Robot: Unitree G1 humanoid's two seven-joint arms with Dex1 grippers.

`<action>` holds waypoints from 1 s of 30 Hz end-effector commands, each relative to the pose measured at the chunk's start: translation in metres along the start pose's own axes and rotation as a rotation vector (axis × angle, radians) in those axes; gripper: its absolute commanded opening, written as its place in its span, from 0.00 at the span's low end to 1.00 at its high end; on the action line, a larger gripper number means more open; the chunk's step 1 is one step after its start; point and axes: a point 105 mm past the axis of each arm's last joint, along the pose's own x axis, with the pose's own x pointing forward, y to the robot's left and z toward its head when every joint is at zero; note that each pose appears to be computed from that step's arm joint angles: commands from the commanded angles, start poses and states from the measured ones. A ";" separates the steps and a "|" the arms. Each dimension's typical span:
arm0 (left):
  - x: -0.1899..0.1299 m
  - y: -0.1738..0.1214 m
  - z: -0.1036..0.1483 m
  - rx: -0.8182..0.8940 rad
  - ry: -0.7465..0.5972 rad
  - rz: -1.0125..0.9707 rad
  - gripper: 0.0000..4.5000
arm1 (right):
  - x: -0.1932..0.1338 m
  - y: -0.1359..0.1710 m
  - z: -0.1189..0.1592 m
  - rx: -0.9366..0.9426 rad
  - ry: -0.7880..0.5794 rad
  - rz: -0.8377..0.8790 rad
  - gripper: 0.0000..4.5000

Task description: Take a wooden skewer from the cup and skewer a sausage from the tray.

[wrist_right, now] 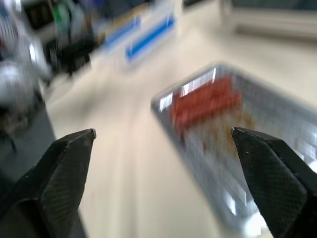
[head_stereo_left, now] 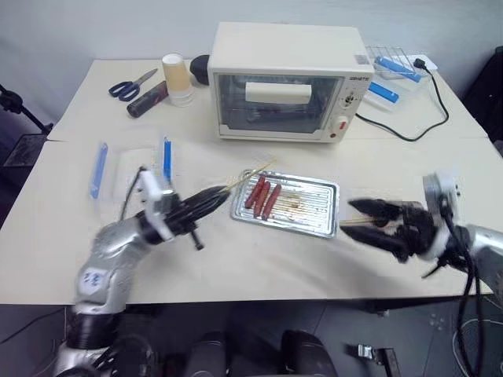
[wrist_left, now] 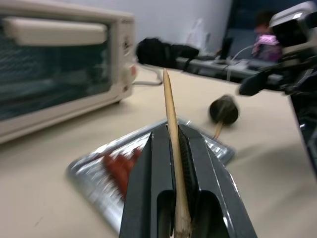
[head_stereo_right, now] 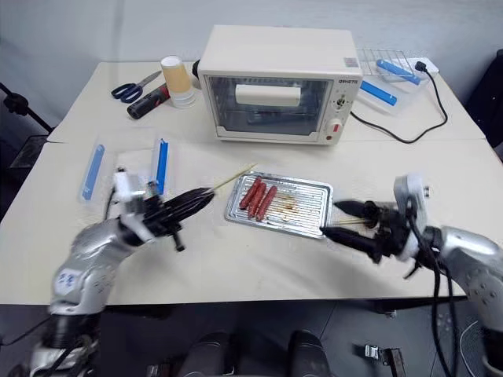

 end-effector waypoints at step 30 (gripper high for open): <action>-0.040 -0.006 0.008 0.015 0.029 0.138 0.00 | 0.172 -0.052 0.008 -0.128 0.228 -0.440 0.99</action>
